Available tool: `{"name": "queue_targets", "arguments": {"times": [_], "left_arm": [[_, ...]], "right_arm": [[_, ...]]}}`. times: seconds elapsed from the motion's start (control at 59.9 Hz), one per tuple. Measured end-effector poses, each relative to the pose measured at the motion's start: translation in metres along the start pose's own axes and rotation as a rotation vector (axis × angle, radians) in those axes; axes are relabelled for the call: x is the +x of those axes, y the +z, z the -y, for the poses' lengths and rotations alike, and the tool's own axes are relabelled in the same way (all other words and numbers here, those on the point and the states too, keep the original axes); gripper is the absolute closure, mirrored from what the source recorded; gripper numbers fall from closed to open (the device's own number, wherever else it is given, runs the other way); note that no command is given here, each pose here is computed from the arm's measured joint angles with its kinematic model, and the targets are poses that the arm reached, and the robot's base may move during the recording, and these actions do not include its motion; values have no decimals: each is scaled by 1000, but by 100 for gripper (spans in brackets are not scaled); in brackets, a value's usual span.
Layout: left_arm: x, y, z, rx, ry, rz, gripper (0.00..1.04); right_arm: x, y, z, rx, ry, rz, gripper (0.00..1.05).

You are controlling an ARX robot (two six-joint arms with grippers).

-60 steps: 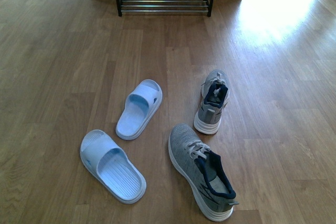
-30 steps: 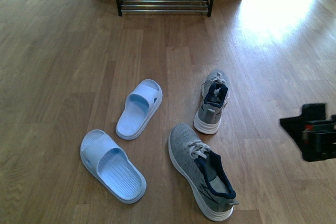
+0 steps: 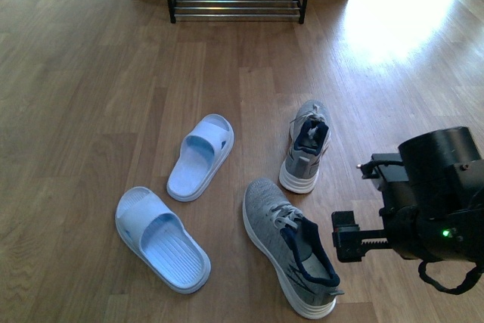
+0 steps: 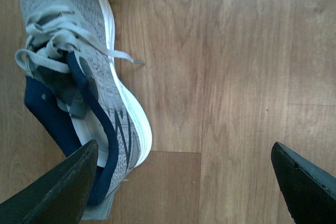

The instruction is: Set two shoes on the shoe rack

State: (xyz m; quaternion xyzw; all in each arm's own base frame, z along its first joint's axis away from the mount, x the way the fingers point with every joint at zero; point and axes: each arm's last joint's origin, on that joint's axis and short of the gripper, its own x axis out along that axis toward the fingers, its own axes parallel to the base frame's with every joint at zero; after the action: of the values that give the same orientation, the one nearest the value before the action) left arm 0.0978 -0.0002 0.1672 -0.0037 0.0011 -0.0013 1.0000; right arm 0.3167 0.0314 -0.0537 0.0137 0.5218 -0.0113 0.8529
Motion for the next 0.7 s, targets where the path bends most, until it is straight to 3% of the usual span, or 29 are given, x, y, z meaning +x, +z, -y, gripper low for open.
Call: {"name": "queue_targets", "arguments": {"times": [0.334, 0.601, 0.701], "left_arm": [[0, 0, 0, 0, 0, 0, 9], [0, 0, 0, 0, 0, 0, 9], [0, 0, 0, 0, 0, 0, 9]], "right_arm": [[36, -13, -17, -55, 58, -56, 9], [60, -7, -2, -63, 75, -28, 9], [73, -6, 2, -46, 139, -15, 9]]}}
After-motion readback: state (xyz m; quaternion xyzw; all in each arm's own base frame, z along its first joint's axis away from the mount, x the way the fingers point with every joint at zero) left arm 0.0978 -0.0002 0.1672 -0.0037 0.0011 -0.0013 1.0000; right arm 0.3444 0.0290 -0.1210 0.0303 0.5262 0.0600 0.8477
